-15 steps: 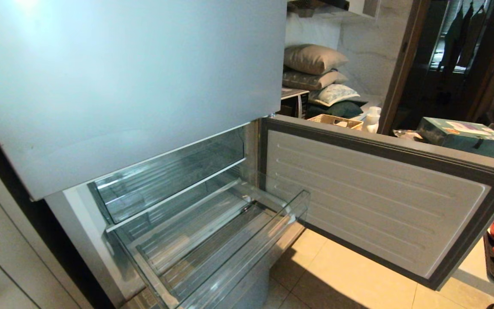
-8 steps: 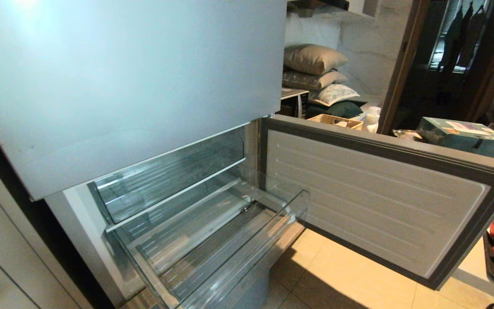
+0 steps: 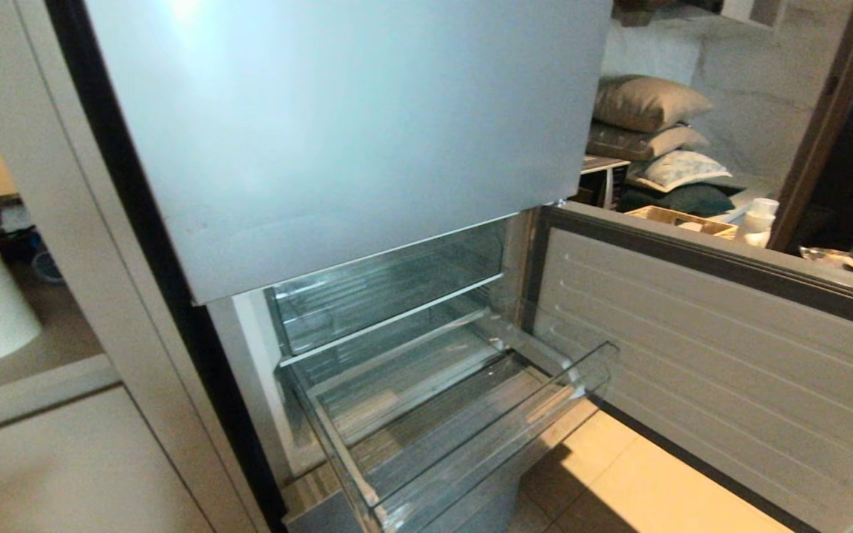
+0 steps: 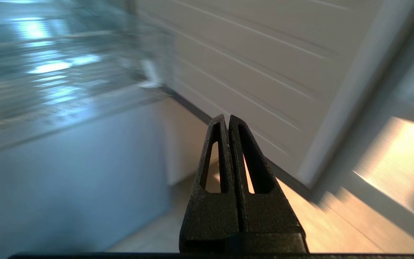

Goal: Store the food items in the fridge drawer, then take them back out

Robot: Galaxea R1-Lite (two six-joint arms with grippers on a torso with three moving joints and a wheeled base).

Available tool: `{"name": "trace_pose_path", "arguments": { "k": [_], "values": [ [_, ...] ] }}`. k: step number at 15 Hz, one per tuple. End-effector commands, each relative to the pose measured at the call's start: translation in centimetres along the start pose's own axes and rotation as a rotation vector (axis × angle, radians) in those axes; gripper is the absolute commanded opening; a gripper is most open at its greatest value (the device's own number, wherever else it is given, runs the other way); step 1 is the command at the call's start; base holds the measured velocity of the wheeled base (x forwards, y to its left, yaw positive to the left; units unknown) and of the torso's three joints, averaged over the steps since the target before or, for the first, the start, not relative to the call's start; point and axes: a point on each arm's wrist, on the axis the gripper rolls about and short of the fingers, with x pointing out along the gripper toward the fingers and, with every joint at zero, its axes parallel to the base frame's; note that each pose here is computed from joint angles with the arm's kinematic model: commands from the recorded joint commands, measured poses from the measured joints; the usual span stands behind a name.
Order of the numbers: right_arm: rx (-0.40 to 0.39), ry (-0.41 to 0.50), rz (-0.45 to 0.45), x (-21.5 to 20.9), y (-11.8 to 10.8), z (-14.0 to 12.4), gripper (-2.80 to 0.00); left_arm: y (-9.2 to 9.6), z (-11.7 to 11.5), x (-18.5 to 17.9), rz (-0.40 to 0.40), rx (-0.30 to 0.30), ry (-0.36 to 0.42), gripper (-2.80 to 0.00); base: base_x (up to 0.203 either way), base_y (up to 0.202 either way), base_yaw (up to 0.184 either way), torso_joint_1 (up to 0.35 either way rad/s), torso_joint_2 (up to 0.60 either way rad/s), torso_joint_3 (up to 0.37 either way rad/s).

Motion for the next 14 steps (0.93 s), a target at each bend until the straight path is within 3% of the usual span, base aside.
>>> {"name": "trace_pose_path", "arguments": {
  "k": [1,6,8,14],
  "values": [
    [0.004,0.003,-0.002,0.0,0.0,0.0,-2.80,0.0,0.0,0.0,0.000,0.000,0.002,-2.80,0.002,-0.010,0.172,0.004,0.01,0.002],
    [0.006,0.016,-0.001,0.1,0.0,0.0,-2.80,0.0,0.0,0.0,0.000,0.000,0.002,-2.80,0.000,-0.008,0.164,0.004,0.00,0.000],
    [0.006,0.086,0.007,0.7,0.0,0.2,-2.80,0.0,0.0,0.0,0.000,0.000,0.002,-2.80,0.001,-0.001,0.043,0.003,0.00,0.001],
    [-0.030,0.571,0.135,6.0,0.5,0.8,-2.80,0.0,0.0,0.0,0.000,0.000,0.002,-2.80,0.000,0.000,0.000,0.000,0.00,0.000]
  ]
}}
